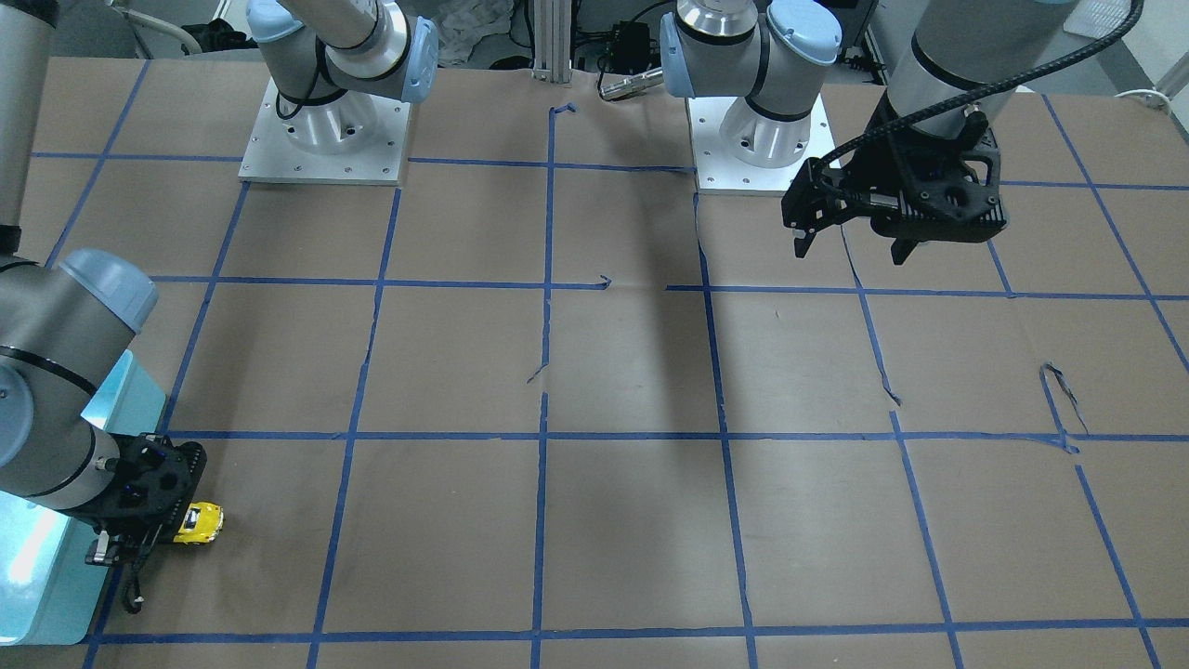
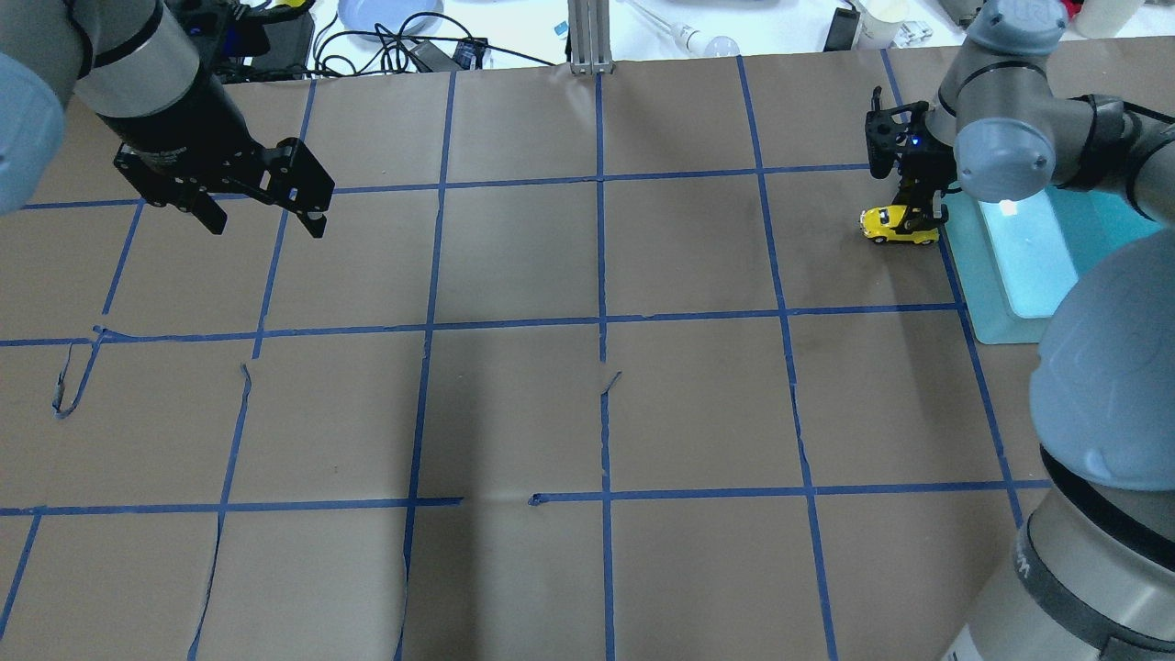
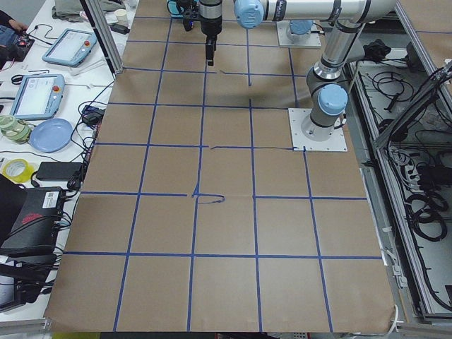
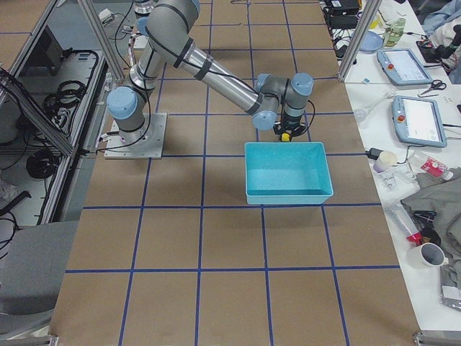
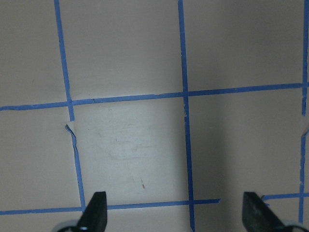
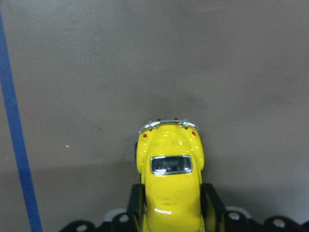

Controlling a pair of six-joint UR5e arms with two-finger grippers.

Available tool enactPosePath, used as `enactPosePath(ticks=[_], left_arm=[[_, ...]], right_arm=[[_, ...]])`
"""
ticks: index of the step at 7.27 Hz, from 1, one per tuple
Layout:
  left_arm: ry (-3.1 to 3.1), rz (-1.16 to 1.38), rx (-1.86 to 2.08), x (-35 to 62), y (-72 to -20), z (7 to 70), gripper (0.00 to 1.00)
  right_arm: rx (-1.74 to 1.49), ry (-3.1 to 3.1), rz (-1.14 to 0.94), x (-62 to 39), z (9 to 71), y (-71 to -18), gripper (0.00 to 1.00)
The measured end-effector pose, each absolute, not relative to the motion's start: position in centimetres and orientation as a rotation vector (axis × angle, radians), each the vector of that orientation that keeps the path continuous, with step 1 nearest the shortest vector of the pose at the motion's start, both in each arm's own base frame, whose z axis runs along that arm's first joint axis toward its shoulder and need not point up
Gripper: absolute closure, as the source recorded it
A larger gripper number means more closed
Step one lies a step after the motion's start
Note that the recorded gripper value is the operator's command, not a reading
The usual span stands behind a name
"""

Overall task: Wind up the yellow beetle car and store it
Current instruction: 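Lift the car with the right gripper and lower it into the blue tray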

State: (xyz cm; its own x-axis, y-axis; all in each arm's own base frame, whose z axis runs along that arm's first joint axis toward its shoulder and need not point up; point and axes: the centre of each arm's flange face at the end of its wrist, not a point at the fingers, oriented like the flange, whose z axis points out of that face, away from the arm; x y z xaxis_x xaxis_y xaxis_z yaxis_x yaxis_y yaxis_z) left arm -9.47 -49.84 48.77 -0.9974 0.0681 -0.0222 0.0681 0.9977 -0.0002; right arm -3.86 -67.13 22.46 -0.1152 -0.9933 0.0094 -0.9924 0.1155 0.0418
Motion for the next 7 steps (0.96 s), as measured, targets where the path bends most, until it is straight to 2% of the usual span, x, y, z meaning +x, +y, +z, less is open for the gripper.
enactPosePath(ticks=[1,4,6,7], left_arm=[[3.117,0.0,0.106,-9.5,-49.8,48.8,0.0],[3.108,0.025,0.117,-9.4,-49.5,48.2,0.0],[3.105,0.04,0.126,-9.4,-49.1,47.5,0.0],[3.107,0.041,0.122,-9.4,-49.1,47.4,0.0]], right_arm=[[2.037,-2.355,-0.052,-3.4,25.2,-66.3,0.8],[1.975,-2.397,-0.089,-3.5,32.7,-63.8,0.8],[1.897,-2.365,-0.169,-10.9,35.2,-63.9,0.8],[1.893,-2.368,-0.193,-16.6,33.9,-63.8,0.8]])
